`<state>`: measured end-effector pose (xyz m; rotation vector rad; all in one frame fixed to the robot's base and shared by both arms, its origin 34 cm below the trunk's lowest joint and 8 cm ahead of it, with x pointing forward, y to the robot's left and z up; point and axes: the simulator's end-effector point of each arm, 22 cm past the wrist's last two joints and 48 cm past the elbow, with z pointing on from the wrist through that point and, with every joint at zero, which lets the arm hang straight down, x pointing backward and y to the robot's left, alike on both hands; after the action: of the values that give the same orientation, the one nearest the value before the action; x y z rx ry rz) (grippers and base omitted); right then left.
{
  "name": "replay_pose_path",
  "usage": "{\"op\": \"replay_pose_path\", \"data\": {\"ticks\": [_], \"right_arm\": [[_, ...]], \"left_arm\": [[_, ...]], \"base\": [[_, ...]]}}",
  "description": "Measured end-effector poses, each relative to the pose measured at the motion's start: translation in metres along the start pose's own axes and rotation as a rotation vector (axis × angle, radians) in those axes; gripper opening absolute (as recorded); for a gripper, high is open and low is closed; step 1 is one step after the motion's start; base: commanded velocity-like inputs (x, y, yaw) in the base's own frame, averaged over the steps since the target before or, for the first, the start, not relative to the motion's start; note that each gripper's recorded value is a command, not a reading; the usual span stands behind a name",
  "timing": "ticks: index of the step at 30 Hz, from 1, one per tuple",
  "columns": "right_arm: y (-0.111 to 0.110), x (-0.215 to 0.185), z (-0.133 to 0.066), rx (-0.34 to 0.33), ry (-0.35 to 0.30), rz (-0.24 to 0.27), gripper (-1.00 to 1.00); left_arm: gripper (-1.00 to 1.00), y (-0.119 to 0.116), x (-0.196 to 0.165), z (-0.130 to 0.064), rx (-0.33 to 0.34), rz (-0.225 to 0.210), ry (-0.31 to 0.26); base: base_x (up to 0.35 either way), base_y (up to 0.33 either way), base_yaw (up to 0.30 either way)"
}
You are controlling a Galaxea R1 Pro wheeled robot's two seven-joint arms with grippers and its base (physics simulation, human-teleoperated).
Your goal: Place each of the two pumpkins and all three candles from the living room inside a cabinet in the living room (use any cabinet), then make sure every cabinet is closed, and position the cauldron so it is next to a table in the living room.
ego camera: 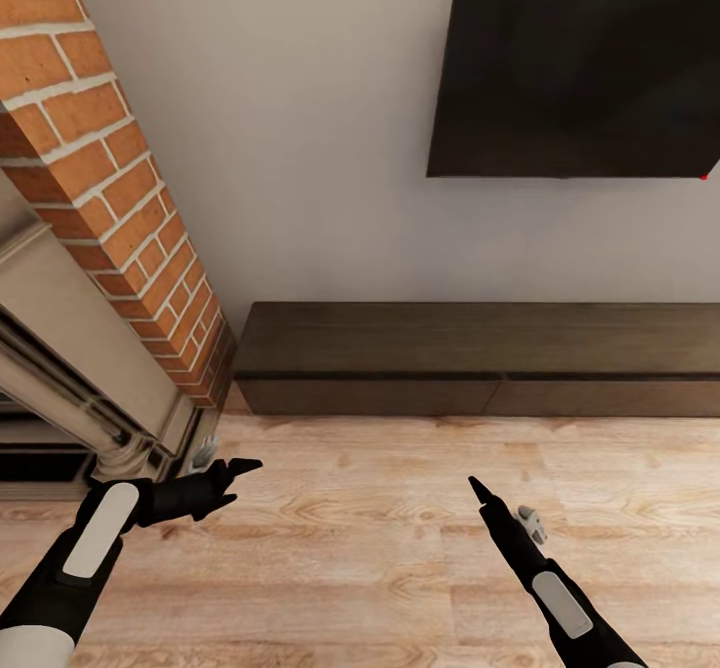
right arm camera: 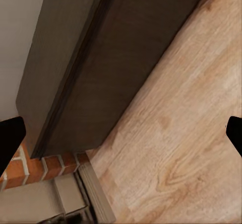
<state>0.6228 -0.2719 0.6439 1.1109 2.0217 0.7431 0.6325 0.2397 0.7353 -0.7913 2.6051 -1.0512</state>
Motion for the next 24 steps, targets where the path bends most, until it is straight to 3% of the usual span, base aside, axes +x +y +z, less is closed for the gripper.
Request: {"op": "replay_pose_path", "data": {"ticks": [8,12,17,24], "right_arm": [[0.007,0.002,0.007,-0.055,0.000,-0.008,1.00],[0.005,0.003,0.011,-0.061,-0.002,-0.009,1.00],[0.000,0.003,0.015,-0.060,-0.003,-0.010,1.00],[-0.008,0.006,0.022,-0.052,-0.007,0.002,1.00]], "left_arm": [[1.00,-0.006,0.000,0.007,0.034,0.002,0.001],[1.00,-0.006,0.002,0.012,0.042,0.006,0.011],[1.00,-0.020,0.013,0.022,0.106,-0.019,0.042],[1.00,-0.018,0.018,0.032,0.118,-0.019,0.058]], "base": [[0.000,0.000,0.000],[0.000,0.000,0.000],[0.000,0.000,0.000],[0.000,0.000,0.000]]}}
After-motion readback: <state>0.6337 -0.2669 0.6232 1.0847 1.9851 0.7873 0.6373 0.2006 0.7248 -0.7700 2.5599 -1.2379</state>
